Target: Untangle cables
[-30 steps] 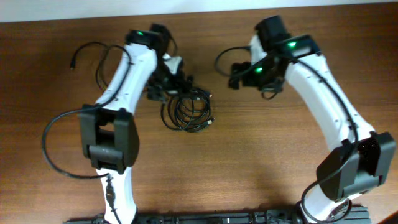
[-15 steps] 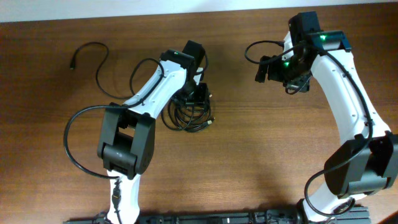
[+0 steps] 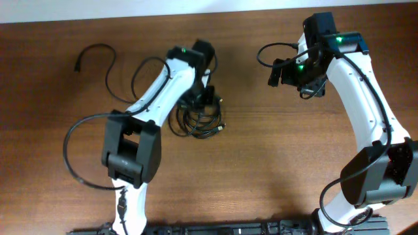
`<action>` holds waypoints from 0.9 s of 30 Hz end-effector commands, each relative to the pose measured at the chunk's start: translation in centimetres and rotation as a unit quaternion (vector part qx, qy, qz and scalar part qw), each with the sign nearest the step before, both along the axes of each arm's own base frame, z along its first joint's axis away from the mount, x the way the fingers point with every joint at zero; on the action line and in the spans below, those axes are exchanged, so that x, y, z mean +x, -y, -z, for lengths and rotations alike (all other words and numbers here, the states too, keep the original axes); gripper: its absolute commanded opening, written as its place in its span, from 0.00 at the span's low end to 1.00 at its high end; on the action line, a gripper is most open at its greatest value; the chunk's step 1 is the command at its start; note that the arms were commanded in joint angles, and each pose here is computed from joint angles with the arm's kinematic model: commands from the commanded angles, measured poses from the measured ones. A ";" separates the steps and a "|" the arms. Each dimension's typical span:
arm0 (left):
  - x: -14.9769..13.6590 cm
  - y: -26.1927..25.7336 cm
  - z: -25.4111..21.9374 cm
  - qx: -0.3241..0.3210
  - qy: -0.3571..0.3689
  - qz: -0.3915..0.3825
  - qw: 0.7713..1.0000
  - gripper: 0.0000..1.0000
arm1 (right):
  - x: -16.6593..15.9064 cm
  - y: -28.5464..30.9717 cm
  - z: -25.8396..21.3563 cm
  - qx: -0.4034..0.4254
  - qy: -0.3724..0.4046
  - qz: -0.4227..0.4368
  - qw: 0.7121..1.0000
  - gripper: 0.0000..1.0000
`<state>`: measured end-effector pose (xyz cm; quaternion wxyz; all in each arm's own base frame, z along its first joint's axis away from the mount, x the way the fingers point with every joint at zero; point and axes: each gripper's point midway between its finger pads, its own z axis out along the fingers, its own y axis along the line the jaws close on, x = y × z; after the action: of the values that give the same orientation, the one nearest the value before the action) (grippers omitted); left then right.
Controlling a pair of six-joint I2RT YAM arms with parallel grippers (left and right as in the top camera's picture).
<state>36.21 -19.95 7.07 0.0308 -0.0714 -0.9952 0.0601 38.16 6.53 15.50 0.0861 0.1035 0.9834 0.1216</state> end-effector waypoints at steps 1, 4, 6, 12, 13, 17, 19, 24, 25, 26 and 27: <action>2.2 1.8 -12.6 -0.079 0.118 0.005 0.990 0.00 | 0.1 0.2 0.0 -0.005 0.003 -0.002 1.000 0.98; 2.6 2.0 -22.2 -0.123 0.229 0.036 0.965 0.00 | 0.1 0.2 0.0 -0.005 0.003 -0.002 1.000 0.98; 2.6 1.8 -27.1 -0.143 0.299 0.057 0.942 0.00 | 0.1 0.2 0.0 -0.005 0.003 -0.002 1.000 0.98; 2.6 -2.2 -38.1 -0.113 0.480 0.012 0.870 0.00 | 0.1 0.2 0.0 -0.005 0.003 -0.002 1.000 0.98; 2.5 -2.9 -39.4 -0.106 0.500 0.002 0.859 0.00 | 0.1 0.2 0.0 -0.005 0.003 -0.002 1.000 0.98; 2.9 -5.2 -40.7 -0.060 0.533 -0.033 0.843 0.00 | 0.1 0.2 0.0 -0.005 0.003 -0.002 1.000 0.99; 3.6 -6.8 -41.3 -0.017 0.553 -0.058 0.831 0.00 | 0.1 0.2 0.0 -0.005 0.003 -0.002 1.000 0.98; 5.4 -12.8 -44.5 0.079 0.613 -0.163 0.769 0.00 | 0.1 0.2 0.0 -0.005 0.003 -0.002 1.000 0.98; 5.9 -14.5 -45.1 0.093 0.622 -0.187 0.755 0.00 | 0.1 0.2 0.0 -0.005 0.003 -0.002 1.000 0.98; 6.5 -16.1 -45.8 0.104 0.631 -0.210 0.739 0.00 | 0.1 0.2 0.0 -0.005 0.003 -0.002 1.000 0.98; 7.2 -18.4 -46.5 0.113 0.641 -0.237 0.721 0.00 | 0.1 0.2 0.0 -0.005 0.003 -0.002 1.000 0.99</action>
<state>42.63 -8.04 51.45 -0.5939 0.0646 -0.8010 -0.0376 38.21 6.52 15.50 0.0871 0.1032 0.9834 0.1216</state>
